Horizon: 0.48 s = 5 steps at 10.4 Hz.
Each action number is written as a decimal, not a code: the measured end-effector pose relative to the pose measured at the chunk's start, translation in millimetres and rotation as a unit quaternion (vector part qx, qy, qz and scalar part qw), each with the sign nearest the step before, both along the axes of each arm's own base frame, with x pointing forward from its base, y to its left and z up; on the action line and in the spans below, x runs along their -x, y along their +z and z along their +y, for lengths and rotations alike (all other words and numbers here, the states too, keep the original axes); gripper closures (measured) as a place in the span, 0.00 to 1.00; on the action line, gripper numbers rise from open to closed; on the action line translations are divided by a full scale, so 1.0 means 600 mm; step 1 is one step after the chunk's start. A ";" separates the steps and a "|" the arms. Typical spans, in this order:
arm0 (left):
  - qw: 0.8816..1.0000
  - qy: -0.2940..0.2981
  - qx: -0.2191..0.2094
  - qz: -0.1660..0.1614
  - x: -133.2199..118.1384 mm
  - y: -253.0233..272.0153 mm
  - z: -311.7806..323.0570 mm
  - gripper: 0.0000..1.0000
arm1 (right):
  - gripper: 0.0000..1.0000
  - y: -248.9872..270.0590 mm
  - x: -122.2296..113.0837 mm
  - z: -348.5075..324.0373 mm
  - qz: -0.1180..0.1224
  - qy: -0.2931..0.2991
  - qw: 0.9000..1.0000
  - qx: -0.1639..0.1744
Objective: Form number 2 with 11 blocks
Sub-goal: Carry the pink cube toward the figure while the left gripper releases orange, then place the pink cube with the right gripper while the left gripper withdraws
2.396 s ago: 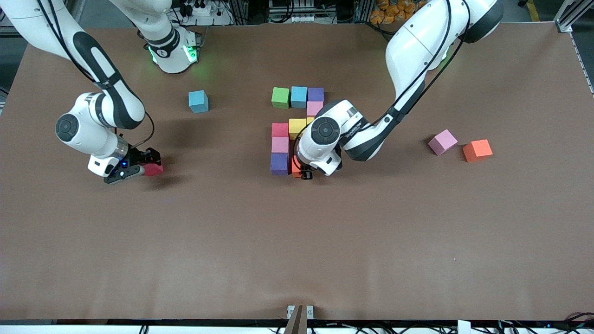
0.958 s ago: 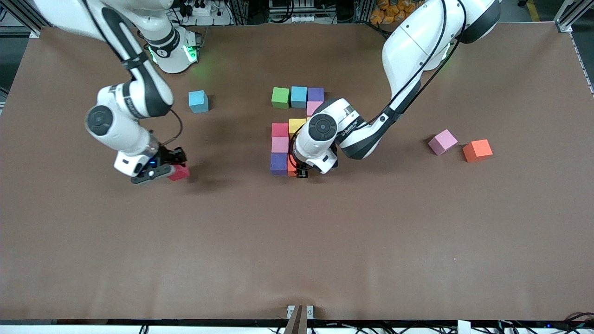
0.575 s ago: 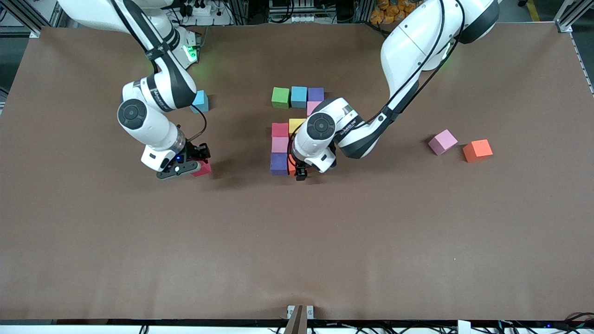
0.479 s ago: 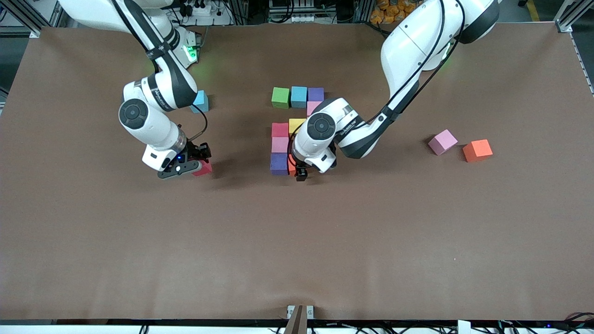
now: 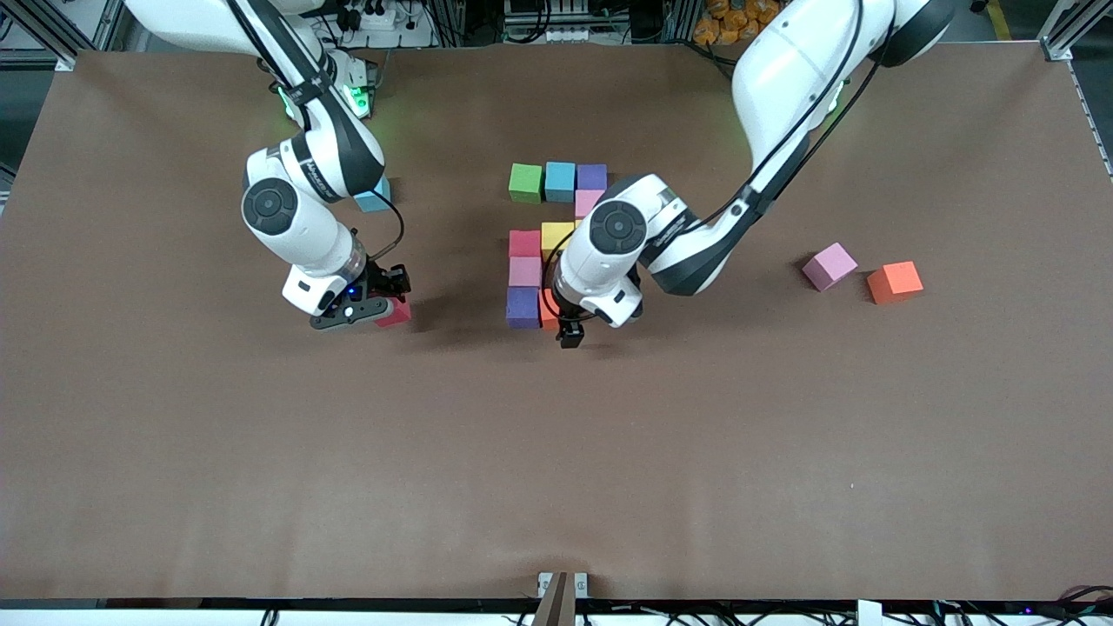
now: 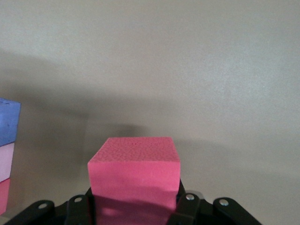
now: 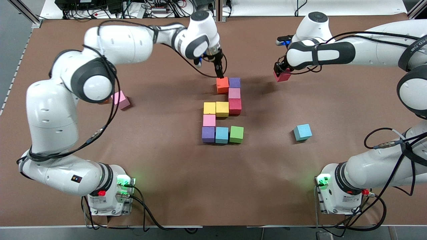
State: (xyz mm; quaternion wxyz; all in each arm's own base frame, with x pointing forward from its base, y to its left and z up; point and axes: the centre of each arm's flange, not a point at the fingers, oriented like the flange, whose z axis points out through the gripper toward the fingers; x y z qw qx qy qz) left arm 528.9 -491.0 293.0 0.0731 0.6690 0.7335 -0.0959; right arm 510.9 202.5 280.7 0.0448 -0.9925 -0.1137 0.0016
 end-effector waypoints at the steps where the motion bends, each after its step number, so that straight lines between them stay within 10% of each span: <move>1: 1.000 -0.016 -0.002 -0.003 -0.007 0.039 0.015 0.00 | 0.42 0.007 0.001 0.016 0.002 -0.010 1.000 -0.002; 5: 0.997 -0.077 -0.017 -0.005 -0.067 0.124 0.131 0.00 | 0.42 0.099 0.037 0.210 0.004 -0.084 0.996 -0.023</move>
